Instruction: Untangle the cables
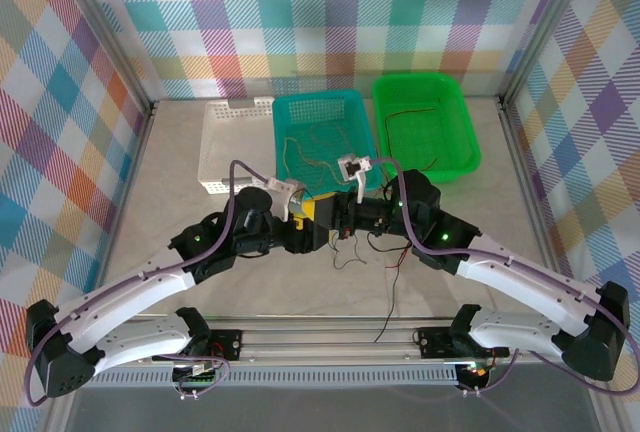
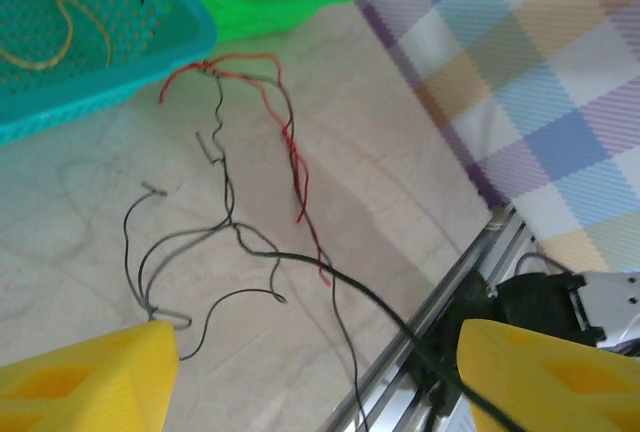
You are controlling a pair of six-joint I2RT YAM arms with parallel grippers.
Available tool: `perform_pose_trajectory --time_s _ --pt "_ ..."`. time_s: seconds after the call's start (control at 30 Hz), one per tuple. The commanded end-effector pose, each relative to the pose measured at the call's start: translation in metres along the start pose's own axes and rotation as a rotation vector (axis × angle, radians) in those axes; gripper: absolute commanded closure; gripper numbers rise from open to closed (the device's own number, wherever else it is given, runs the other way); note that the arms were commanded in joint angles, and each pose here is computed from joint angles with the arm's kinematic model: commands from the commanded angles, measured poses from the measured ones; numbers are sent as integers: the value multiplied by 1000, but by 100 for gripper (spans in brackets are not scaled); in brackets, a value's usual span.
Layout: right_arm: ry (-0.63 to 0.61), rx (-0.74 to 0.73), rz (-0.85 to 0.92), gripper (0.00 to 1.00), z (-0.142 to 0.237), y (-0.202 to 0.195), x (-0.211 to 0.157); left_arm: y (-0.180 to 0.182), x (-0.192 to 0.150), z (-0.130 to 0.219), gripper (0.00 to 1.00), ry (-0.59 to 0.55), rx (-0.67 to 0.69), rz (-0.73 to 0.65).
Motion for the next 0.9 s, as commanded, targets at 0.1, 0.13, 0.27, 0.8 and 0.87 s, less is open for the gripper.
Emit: perform_pose_trajectory --time_s 0.1,0.13,0.27,0.8,0.87 --pt "-30 41 -87 100 -2 5 3 -8 7 11 33 -168 -55 -41" --pt "-32 46 -90 100 -2 6 3 -7 5 10 35 -171 -58 -40" --pt "-39 45 -93 100 -1 7 4 -6 1 12 49 -186 -68 -31" --pt "-23 56 -125 100 -2 -1 -3 -5 2 39 52 -350 -92 -18" --pt "-23 57 -128 100 -2 -1 -3 -6 2 39 55 -360 -101 -11"
Point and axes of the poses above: each hand's point on the last joint's axis, 136 mm out from that joint toward the fingers, its own z axis back along the fingers, its own y axis along the line the jaws close on, x = y × z, the point moved 6 cm from there along z, back along the fingers, and after that the axes turned 12 degrees about -z, right-handed, at the moved point
